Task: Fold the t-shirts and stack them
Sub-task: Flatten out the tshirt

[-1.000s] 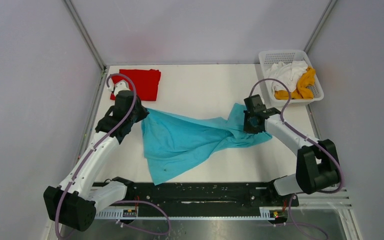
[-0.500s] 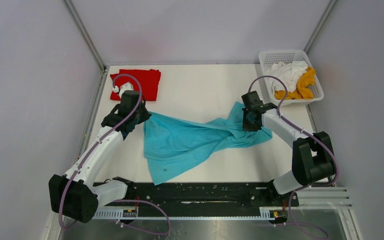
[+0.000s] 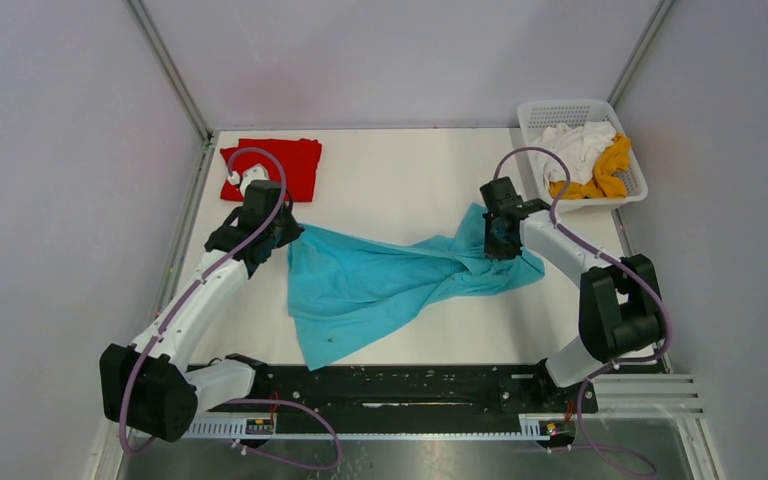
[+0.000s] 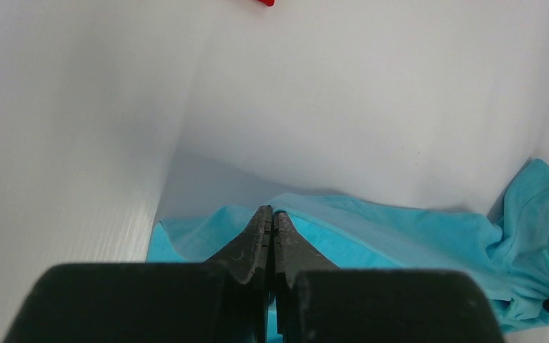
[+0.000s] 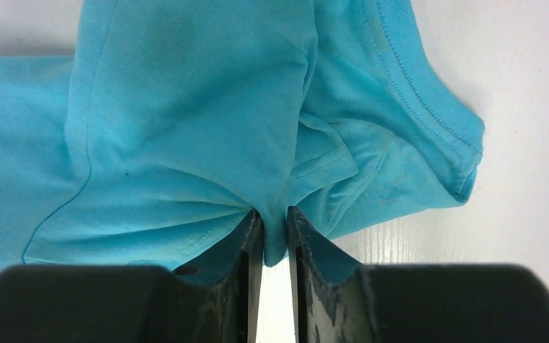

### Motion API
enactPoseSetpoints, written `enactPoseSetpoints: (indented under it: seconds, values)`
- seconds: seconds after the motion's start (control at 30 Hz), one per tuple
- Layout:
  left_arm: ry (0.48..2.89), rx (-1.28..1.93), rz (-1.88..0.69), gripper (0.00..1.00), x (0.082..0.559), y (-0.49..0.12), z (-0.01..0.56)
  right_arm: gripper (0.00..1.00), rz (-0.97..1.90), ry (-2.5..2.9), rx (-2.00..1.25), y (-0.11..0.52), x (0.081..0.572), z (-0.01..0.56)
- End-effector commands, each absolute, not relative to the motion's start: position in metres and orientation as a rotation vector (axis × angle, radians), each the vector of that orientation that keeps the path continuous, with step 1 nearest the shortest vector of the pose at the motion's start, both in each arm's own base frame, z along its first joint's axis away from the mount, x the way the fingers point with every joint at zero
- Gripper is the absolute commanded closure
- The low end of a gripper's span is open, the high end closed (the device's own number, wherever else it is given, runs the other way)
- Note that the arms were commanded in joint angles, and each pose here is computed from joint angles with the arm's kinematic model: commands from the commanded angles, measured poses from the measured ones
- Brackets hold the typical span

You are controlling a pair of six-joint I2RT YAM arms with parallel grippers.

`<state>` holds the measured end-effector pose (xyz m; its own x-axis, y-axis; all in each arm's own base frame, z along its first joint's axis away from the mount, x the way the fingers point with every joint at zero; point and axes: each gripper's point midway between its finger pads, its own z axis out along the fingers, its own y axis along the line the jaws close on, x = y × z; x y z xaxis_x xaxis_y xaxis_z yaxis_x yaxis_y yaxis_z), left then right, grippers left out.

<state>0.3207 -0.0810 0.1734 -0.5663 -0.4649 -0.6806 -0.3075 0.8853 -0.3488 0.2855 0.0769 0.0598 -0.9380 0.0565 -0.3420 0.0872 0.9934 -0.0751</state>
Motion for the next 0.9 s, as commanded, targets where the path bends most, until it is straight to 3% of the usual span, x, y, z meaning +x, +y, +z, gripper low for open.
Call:
enactPoseSetpoints:
  seconds: [0.0, 0.27, 0.57, 0.73, 0.87]
  values:
    - [2.163, -0.538, -0.248, 1.00, 0.331, -0.081, 0.184, 0.73, -0.203, 2.754, 0.085, 0.072, 0.301, 0.072]
    - [2.164, -0.533, -0.244, 1.00, 0.331, -0.081, 0.184, 0.72, -0.227, 2.739, 0.058, 0.076, 0.325, 0.074]
    - [2.162, -0.530, -0.238, 1.00, 0.332, -0.080, 0.184, 0.80, -0.293, 2.707, -0.007, 0.079, 0.363, 0.080]
    - [2.117, -0.538, -0.231, 1.00, 0.335, -0.076, 0.207, 0.89, -0.354, 2.556, 0.026, 0.067, 0.380, 0.128]
    - [1.950, -0.533, -0.291, 1.00, 0.333, -0.071, 0.273, 0.92, -0.336, 2.339, 0.127, 0.047, 0.362, 0.204]
